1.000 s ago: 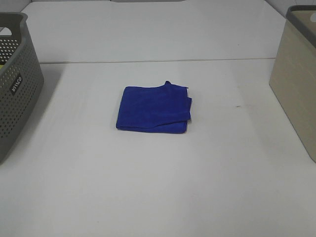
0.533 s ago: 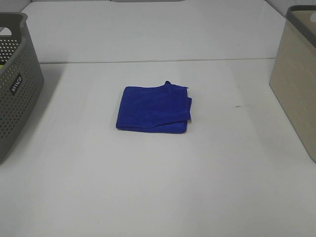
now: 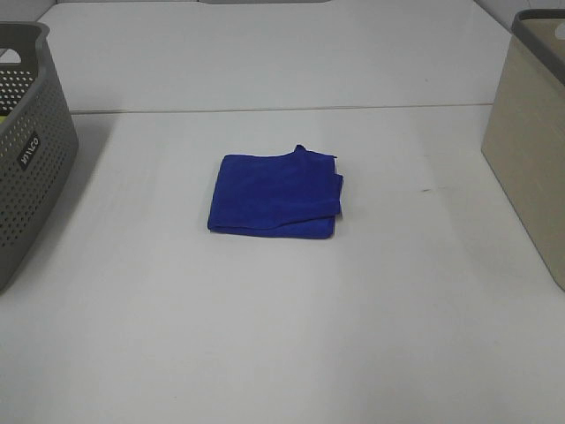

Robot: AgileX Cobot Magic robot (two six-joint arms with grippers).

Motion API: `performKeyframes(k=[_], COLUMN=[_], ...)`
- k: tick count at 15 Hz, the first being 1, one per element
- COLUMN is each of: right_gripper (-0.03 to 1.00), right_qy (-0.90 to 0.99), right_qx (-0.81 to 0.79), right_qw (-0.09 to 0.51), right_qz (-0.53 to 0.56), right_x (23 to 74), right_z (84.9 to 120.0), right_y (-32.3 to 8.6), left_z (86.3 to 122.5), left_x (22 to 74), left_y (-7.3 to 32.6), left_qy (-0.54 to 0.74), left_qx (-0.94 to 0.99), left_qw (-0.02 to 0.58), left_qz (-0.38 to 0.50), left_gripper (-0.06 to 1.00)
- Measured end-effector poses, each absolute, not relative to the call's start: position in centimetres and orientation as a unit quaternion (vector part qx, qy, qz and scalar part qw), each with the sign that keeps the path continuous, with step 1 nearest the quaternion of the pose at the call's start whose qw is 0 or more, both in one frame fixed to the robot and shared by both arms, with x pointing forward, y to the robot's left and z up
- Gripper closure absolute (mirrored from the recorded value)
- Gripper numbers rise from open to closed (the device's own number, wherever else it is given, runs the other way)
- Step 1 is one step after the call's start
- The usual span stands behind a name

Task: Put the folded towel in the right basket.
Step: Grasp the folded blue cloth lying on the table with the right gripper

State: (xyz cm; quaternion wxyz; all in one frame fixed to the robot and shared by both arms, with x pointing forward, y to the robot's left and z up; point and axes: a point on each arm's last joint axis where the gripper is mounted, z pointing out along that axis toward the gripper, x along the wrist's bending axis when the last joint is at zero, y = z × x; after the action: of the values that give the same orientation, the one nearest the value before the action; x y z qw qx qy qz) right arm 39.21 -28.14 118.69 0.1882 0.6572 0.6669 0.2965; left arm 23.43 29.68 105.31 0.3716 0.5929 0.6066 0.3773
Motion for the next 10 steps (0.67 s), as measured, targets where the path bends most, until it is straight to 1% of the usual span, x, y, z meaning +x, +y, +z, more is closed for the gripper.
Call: performKeyframes(k=[2, 3, 4, 5, 7, 8, 9, 10], right_gripper=[-0.01, -0.01, -0.01, -0.01, -0.01, -0.01, -0.01, -0.01], right_qy=[0.667, 0.668, 0.667, 0.664, 0.659, 0.658, 0.656, 0.658], right_qx=[0.658, 0.659, 0.662, 0.671, 0.679, 0.679, 0.679, 0.674], right_qw=[0.184, 0.179, 0.175, 0.148, 0.096, 0.067, 0.052, 0.030], right_qz=[0.298, 0.295, 0.295, 0.295, 0.310, 0.318, 0.326, 0.336], right_x=[43.3, 45.2, 46.0, 48.6, 51.9, 53.4, 54.0, 55.5], right_z=[120.3, 120.6, 120.6, 119.7, 117.4, 116.2, 115.8, 114.5], right_y=[-27.9, -27.8, -27.8, -27.4, -26.4, -25.9, -25.6, -24.6], left_z=[105.3, 105.3, 105.3, 105.3, 105.3, 105.3, 105.3, 105.3], left_x=[23.4, 23.4, 23.4, 23.4, 23.4, 23.4, 23.4, 23.4], left_y=[29.7, 29.7, 29.7, 29.7, 29.7, 29.7, 29.7, 29.7], left_qy=[0.607, 0.607, 0.607, 0.607, 0.607, 0.607, 0.607, 0.607], left_qx=[0.593, 0.593, 0.593, 0.593, 0.593, 0.593, 0.593, 0.593], left_qw=[0.372, 0.372, 0.372, 0.372, 0.372, 0.372, 0.372, 0.372], left_qz=[0.377, 0.377, 0.377, 0.377, 0.377, 0.377, 0.377, 0.377], left_gripper=[-0.03, -0.03, -0.03, -0.03, -0.03, -0.03, -0.03, -0.03])
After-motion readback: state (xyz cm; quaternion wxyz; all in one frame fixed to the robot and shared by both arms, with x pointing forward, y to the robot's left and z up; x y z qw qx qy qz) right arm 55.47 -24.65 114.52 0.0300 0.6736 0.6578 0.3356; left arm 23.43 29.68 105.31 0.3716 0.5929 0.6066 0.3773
